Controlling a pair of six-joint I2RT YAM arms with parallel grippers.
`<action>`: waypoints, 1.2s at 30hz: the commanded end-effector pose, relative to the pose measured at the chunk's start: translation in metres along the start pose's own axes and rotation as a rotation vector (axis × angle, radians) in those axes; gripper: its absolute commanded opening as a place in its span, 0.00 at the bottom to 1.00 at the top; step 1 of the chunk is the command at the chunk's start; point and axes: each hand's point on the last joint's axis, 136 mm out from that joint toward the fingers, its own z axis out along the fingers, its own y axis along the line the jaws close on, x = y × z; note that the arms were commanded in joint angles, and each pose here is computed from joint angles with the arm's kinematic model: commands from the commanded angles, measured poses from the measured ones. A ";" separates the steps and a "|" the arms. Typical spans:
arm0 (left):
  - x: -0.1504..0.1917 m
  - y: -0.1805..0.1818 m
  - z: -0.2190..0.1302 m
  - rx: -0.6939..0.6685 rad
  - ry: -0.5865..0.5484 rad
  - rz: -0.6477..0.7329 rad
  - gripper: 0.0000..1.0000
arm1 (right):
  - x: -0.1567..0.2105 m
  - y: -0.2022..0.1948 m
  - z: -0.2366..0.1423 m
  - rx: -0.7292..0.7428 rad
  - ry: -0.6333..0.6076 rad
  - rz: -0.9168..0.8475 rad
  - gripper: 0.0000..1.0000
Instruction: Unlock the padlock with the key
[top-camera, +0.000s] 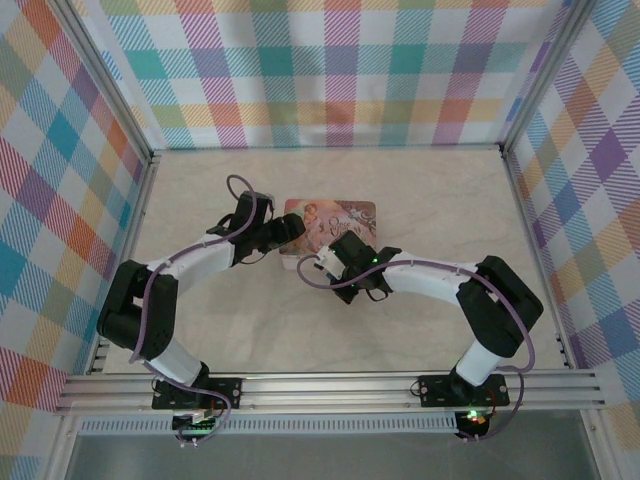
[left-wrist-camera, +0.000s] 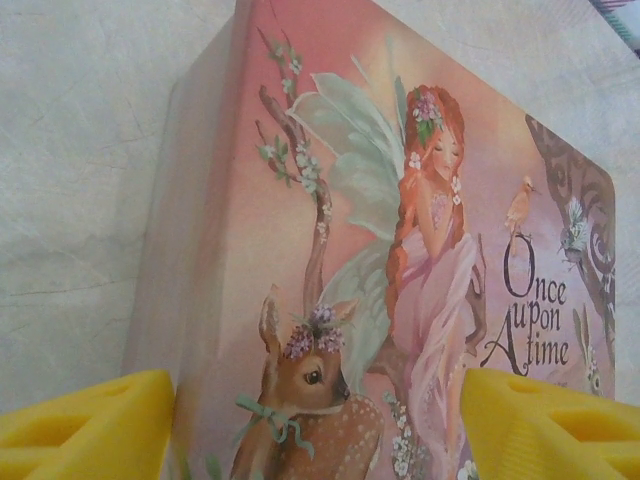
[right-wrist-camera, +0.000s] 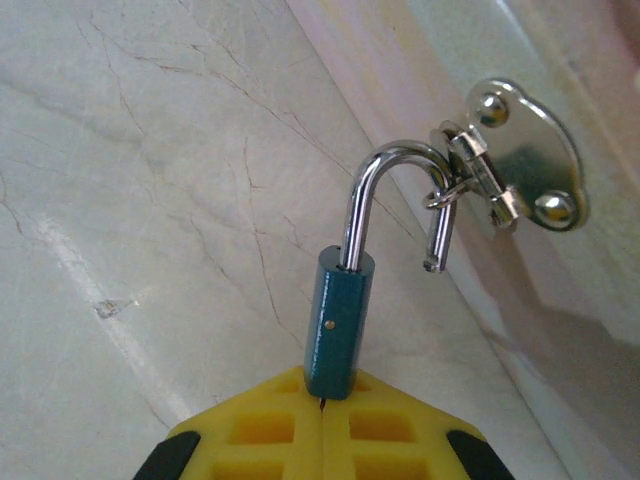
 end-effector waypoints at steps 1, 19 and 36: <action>-0.008 -0.012 0.000 0.051 -0.008 -0.005 0.75 | -0.014 -0.001 -0.007 0.015 -0.055 -0.094 0.00; -0.004 -0.015 0.007 0.079 0.017 -0.030 0.73 | -0.029 -0.004 -0.002 0.080 -0.138 -0.375 0.00; 0.001 -0.016 0.007 0.103 0.025 -0.074 0.73 | -0.052 0.004 -0.004 0.059 -0.205 -0.471 0.00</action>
